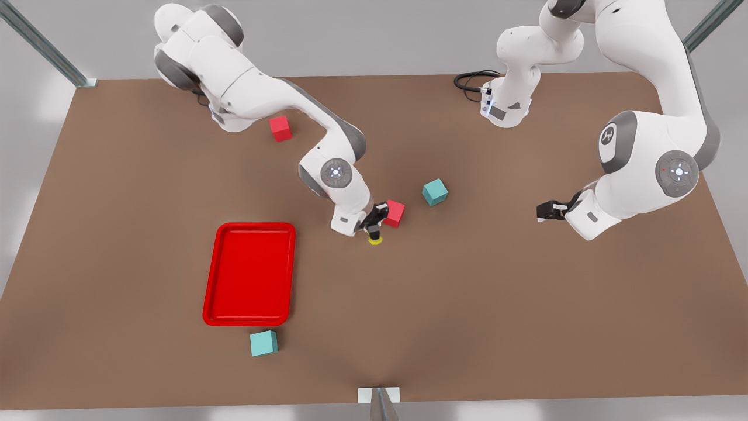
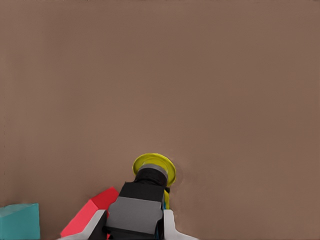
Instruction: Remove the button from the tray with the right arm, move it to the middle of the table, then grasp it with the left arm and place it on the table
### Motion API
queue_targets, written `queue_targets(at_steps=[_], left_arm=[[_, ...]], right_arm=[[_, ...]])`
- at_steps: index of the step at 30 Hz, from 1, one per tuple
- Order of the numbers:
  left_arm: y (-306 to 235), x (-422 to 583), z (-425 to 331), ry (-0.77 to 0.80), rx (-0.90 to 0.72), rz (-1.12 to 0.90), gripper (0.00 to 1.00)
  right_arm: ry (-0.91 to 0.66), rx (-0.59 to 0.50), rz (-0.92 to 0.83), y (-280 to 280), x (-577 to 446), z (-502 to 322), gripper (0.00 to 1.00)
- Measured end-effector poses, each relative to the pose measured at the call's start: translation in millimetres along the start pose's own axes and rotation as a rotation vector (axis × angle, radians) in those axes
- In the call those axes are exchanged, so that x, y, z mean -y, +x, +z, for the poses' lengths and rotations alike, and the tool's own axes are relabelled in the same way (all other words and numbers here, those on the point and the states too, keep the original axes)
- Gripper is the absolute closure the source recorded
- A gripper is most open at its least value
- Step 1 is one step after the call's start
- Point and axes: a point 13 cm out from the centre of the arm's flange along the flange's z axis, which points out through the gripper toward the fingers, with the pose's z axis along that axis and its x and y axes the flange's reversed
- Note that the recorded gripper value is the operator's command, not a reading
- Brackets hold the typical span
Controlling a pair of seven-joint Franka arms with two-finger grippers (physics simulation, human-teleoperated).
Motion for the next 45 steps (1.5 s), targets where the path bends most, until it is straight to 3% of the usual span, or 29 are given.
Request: queue_targets(at_steps=[6, 7, 8, 15, 18, 20, 23, 26, 30, 34, 41, 45], left_arm=[[0, 0, -1, 0.000, 0.000, -0.005, 0.00], [0, 0, 0, 0.000, -0.001, -0.006, 0.00], [-1, 0, 1, 0.000, -0.001, -0.007, 0.00], [3, 69, -4, -0.032, 0.028, -0.004, 0.01], [53, 200, 20, -0.048, -0.003, 0.023, 0.01], [92, 248, 79, -0.096, -0.069, -0.017, 0.01], [95, 216, 148, -0.189, -0.091, -0.203, 0.01], [99, 140, 213, -0.302, -0.076, -0.353, 0.01], [92, 127, 226, -0.317, 0.023, -0.387, 0.01], [114, 140, 224, -0.284, 0.057, -0.275, 0.01], [155, 123, 297, -0.273, 0.014, -0.024, 0.00], [134, 109, 326, -0.247, 0.026, 0.160, 0.00]], right_arm=[[0.006, 0.076, 0.163, -49, -21, 59, 0.47], [0.012, 0.091, 0.195, -59, -9, 62, 0.34], [0.014, 0.104, 0.223, -67, 2, 64, 0.00], [0.001, 0.157, 0.402, -116, 90, 10, 0.00], [-0.016, 0.111, 0.497, -122, 173, -35, 0.00], [-0.001, 0.102, 0.536, -124, 232, -94, 0.00], [0.071, 0.060, 0.567, -105, 323, -157, 0.00], [0.141, -0.036, 0.516, -80, 353, -145, 0.00], [0.207, -0.116, 0.429, -62, 378, -128, 0.00], [0.268, -0.135, 0.342, -57, 395, -130, 0.00], [0.340, -0.160, 0.251, -51, 435, -131, 0.00], [0.345, -0.169, 0.221, -49, 446, -132, 0.00]])
